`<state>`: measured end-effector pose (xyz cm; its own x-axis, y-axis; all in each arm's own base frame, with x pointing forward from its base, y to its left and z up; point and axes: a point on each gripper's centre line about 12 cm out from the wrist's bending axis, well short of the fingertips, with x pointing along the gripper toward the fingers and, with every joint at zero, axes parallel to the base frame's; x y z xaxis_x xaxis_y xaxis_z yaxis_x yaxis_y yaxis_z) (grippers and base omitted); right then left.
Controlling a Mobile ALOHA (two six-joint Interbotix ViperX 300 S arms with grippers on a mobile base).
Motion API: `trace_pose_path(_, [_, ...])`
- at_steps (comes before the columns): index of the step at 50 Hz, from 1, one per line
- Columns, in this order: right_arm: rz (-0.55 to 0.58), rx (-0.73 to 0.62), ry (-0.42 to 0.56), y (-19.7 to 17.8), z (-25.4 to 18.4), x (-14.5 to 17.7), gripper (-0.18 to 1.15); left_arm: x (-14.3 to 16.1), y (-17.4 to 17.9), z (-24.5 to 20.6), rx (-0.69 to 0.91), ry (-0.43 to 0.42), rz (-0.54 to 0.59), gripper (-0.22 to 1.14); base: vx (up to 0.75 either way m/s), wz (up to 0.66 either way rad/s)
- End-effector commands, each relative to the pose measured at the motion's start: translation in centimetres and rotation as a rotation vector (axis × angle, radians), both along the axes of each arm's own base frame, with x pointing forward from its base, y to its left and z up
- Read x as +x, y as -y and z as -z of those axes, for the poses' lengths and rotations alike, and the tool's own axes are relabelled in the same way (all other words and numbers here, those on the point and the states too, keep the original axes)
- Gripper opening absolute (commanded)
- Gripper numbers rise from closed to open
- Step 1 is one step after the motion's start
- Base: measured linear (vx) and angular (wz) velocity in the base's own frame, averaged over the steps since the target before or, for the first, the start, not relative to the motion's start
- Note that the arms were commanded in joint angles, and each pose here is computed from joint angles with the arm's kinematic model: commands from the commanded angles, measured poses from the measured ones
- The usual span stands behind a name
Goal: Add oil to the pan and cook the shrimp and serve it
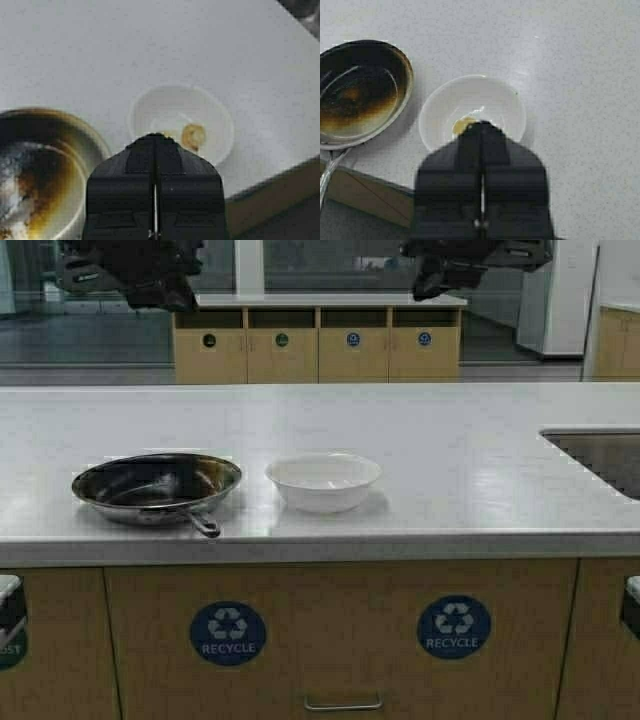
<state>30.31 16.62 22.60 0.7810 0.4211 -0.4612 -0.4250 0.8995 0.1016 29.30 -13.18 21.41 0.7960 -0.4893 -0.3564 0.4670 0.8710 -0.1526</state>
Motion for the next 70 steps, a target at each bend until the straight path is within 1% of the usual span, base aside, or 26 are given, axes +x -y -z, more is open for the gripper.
trace_pose_path(1, [-0.002,0.018,0.036,-0.07,-1.34,0.02,0.06,0.33,0.14,-1.29,-0.04,0.025,-0.012,0.04,0.0,0.0])
trace_pose_path(34, [-0.004,0.009,0.018,0.0,-0.96,-0.16,0.06,0.21,-0.15,-0.74,-0.036,-0.011,-0.037,0.03,0.0,0.0])
trace_pose_path(70, [-0.004,0.011,0.008,-0.09,-0.85,-0.12,0.06,0.25,-0.29,-0.65,-0.028,-0.019,-0.046,0.04,0.0,0.0])
